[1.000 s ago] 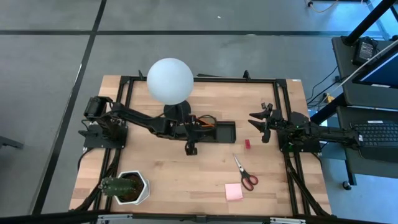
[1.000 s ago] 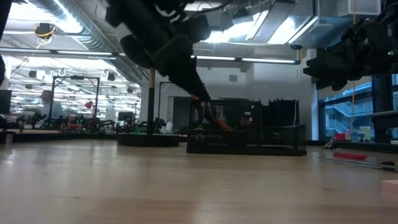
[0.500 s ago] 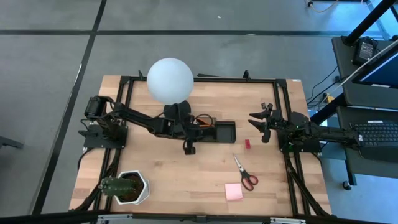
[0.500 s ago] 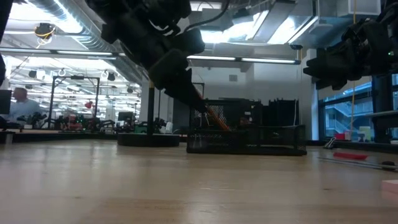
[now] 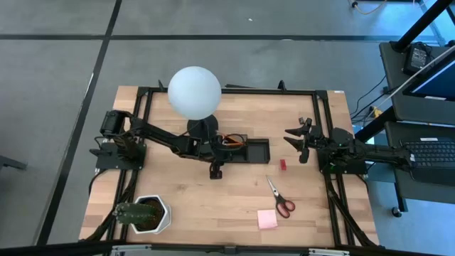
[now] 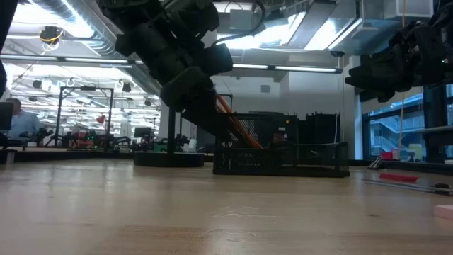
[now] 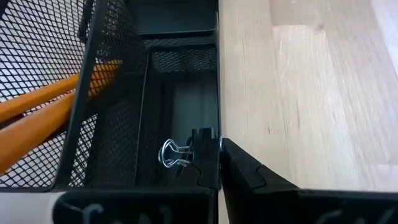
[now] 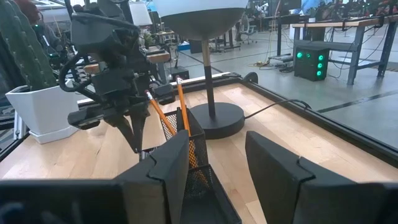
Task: Pick and place office supplies into organizer
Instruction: Put the bottom black binder clip into the black desk organizer, then put the red eraser into the black desk organizer
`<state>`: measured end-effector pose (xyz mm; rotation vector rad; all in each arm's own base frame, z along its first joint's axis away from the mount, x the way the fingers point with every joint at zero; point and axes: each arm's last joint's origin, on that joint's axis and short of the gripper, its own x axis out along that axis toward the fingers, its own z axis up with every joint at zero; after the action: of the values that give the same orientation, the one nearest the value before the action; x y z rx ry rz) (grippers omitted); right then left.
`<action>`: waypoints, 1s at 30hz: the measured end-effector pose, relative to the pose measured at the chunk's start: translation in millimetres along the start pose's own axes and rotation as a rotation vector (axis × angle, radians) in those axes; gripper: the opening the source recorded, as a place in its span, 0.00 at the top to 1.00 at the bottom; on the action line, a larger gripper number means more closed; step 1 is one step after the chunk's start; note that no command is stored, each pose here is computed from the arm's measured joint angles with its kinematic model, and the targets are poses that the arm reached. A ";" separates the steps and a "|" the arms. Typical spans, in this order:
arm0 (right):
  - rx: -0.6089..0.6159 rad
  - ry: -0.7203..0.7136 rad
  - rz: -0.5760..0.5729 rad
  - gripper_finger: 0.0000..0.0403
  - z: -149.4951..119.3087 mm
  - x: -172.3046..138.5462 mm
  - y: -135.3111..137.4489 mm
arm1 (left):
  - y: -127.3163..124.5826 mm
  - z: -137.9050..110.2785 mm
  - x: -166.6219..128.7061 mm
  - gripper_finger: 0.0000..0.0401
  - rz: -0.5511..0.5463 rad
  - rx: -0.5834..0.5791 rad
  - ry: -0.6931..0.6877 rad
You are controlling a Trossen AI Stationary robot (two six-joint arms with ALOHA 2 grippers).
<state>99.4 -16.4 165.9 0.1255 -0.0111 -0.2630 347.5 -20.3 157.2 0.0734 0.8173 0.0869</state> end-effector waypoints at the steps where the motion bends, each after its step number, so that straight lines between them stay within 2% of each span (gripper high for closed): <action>1: 0.000 0.000 0.000 0.60 0.0 0.0 0.0 | -0.2 -0.6 1.4 1.00 0.000 0.000 0.002; 8: 0.001 0.000 0.000 0.60 0.0 0.0 0.0 | -0.7 -4.1 6.1 0.97 0.005 0.004 0.024; 18: 0.001 0.000 0.001 0.60 0.0 0.0 0.1 | -0.5 -4.7 5.3 0.80 0.007 0.039 0.031; 23: 0.002 0.000 0.001 0.60 0.0 0.0 0.0 | 3.4 6.2 -12.7 0.76 0.023 0.029 -0.024; 30: 0.037 -0.001 0.001 0.60 0.1 0.0 0.0 | 11.6 10.5 -45.7 0.76 0.137 0.019 -0.060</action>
<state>99.4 -16.3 166.0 0.1620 -0.0166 -0.2615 323.5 -13.9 198.6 0.1496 0.7525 0.2054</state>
